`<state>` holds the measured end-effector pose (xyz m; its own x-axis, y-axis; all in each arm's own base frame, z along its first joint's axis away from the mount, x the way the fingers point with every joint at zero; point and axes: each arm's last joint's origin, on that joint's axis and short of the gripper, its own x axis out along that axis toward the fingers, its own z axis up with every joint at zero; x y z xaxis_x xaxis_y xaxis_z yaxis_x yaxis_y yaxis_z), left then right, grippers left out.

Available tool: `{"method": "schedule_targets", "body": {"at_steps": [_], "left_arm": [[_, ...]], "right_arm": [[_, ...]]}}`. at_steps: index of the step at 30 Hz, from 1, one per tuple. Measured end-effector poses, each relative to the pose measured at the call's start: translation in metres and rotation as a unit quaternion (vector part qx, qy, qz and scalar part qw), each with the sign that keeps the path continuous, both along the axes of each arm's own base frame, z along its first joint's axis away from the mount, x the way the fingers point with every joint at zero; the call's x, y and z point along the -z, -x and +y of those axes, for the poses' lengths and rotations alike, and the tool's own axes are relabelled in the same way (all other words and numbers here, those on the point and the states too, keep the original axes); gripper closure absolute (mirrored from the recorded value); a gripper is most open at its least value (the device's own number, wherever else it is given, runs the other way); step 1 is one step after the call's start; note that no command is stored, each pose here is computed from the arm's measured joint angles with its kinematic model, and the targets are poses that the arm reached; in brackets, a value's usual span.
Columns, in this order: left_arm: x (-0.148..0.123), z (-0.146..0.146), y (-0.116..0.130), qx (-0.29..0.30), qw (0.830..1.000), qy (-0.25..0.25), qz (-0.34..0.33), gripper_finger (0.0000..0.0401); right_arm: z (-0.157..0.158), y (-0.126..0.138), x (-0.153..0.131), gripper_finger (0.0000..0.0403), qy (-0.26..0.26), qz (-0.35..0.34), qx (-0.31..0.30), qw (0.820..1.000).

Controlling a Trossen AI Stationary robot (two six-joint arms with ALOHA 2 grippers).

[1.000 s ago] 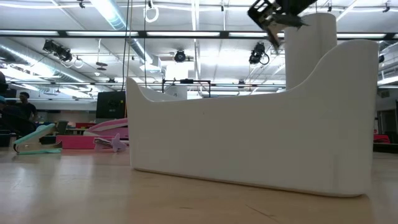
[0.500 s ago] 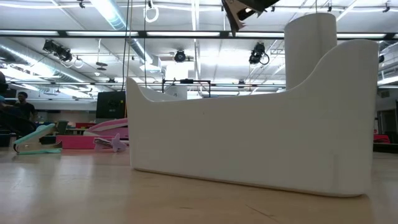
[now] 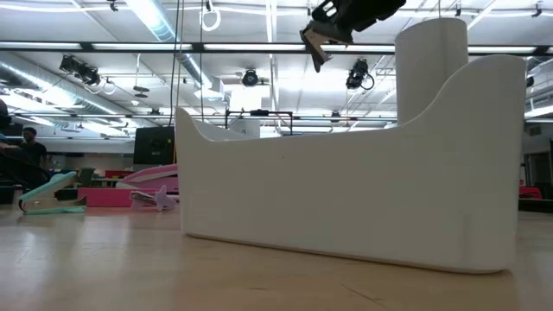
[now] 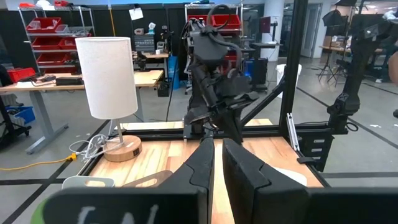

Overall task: Pick and place Stapler, Stapler remover, tape
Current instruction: Put the black staple remover into the white bin

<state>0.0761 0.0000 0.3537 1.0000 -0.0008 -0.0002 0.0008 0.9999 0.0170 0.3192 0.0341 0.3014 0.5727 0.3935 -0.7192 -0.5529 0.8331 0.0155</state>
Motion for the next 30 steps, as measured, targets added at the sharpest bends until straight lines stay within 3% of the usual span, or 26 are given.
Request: {"method": "schedule_targets", "body": {"at_steps": [2,7,15,21,30], "left_arm": [[0.000,0.000,0.000,0.000,1.000,0.000,0.000,0.0367],[0.000,0.000,0.000,0.000,1.000,0.000,0.000,0.0367],[0.000,0.000,0.000,0.000,1.000,0.000,0.000,0.0367],[0.000,0.000,0.000,0.000,1.000,0.000,0.000,0.0367],[0.000,0.000,0.000,0.000,1.000,0.000,0.001,0.0367]], "right_arm": [[-0.001,0.002,0.001,0.0401,-0.008,0.013,0.000,1.000],[0.015,0.004,-0.002,0.0401,-0.087,0.032,-0.032,0.995],[0.034,-0.001,-0.010,0.0401,-0.087,-0.025,-0.046,0.995],[0.042,-0.008,-0.007,0.0401,-0.051,-0.069,-0.085,0.993],[0.056,-0.038,0.021,0.0401,-0.065,-0.067,-0.047,0.994]]}}
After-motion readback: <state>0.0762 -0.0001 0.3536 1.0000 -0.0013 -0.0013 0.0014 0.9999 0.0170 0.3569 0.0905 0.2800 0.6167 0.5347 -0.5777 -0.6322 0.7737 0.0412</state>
